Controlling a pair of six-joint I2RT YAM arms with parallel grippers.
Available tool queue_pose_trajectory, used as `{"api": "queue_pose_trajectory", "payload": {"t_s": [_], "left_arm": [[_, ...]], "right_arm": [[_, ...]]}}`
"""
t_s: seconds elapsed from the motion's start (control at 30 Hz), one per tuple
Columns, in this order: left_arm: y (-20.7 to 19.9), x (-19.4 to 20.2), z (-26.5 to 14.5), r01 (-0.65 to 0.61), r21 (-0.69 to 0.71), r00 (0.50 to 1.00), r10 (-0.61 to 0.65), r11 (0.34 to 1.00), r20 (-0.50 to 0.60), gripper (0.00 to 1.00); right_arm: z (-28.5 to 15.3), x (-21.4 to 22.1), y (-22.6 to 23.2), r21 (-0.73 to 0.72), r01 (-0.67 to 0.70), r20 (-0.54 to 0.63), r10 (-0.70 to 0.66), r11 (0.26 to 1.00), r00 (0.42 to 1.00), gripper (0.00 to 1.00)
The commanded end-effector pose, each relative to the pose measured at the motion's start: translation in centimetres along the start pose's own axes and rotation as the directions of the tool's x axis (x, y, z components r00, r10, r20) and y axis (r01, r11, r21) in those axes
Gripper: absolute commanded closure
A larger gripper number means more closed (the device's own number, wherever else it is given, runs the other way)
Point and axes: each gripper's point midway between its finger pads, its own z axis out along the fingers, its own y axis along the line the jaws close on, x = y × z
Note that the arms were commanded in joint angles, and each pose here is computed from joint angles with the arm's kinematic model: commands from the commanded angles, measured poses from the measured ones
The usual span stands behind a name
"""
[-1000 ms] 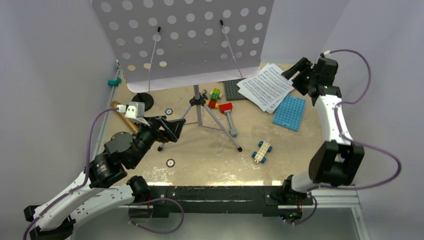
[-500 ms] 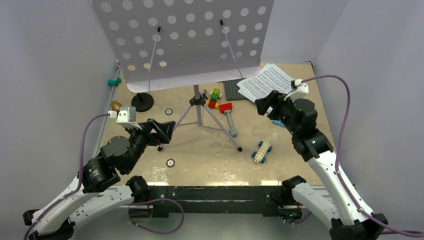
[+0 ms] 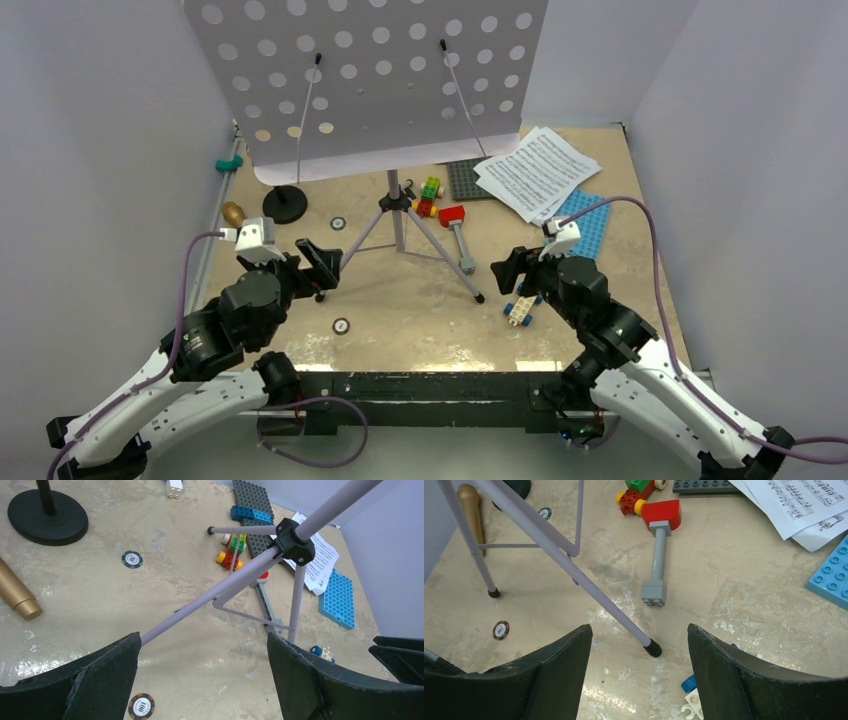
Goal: Pack up the instrument practice props
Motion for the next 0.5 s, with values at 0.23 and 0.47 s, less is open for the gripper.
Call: {"api": "queue_pose_trajectory", "payload": {"t_s": [0.23, 0.47], "left_arm": [[-5.7, 0.1, 2.8, -0.138, 0.243, 0.985, 0.107, 0.96, 0.138, 0.0], [-12.2, -3.4, 2.6, -0.399, 0.433, 0.825, 0.111, 0.808, 0.553, 0.05]], "right_arm": [[2.7, -0.2, 3.9, -0.176, 0.019, 0.01, -0.018, 0.984, 1.0, 0.28], [2.4, 0.0, 4.1, -0.182, 0.023, -0.012, -0.025, 0.983, 1.0, 0.3]]}}
